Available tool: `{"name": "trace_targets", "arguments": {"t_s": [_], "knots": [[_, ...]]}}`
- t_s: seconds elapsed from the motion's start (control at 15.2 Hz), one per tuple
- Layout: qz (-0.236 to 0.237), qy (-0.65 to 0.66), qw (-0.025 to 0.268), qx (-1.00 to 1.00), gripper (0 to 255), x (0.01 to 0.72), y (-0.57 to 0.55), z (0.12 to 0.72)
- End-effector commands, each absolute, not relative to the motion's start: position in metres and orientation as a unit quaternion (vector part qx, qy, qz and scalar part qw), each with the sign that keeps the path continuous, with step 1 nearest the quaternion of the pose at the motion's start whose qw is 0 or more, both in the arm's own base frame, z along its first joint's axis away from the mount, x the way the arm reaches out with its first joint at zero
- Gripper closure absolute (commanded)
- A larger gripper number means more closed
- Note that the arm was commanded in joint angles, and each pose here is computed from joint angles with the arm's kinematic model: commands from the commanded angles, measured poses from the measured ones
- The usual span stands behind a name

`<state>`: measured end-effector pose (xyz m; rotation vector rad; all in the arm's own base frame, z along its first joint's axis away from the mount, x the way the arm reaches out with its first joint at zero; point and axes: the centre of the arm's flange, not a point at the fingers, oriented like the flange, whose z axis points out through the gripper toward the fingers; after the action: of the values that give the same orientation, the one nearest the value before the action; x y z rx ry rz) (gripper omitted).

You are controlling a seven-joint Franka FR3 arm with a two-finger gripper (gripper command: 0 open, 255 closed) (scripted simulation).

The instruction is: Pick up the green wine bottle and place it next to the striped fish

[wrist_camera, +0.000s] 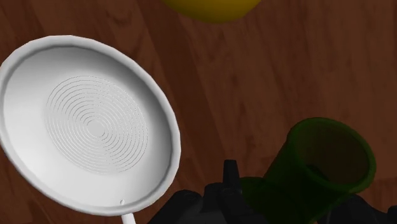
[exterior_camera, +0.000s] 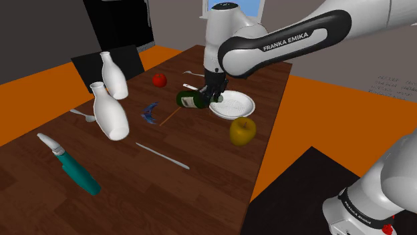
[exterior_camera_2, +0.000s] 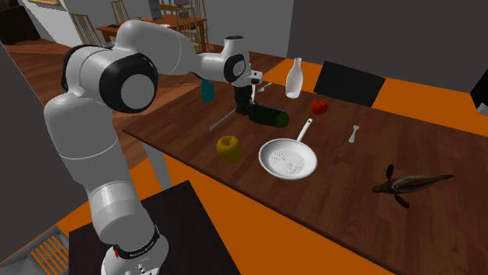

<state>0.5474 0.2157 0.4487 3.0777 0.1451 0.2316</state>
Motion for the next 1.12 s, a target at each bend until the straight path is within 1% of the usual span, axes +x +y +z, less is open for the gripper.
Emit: {"name": "trace_targets", "arguments": {"t_s": [0.0,1.06], "knots": [[0.075,0.047,0.026,0.996,255,0.546,0.215,0.459],[0.075,0.047,0.026,0.996,255,0.546,0.215,0.543]]}}
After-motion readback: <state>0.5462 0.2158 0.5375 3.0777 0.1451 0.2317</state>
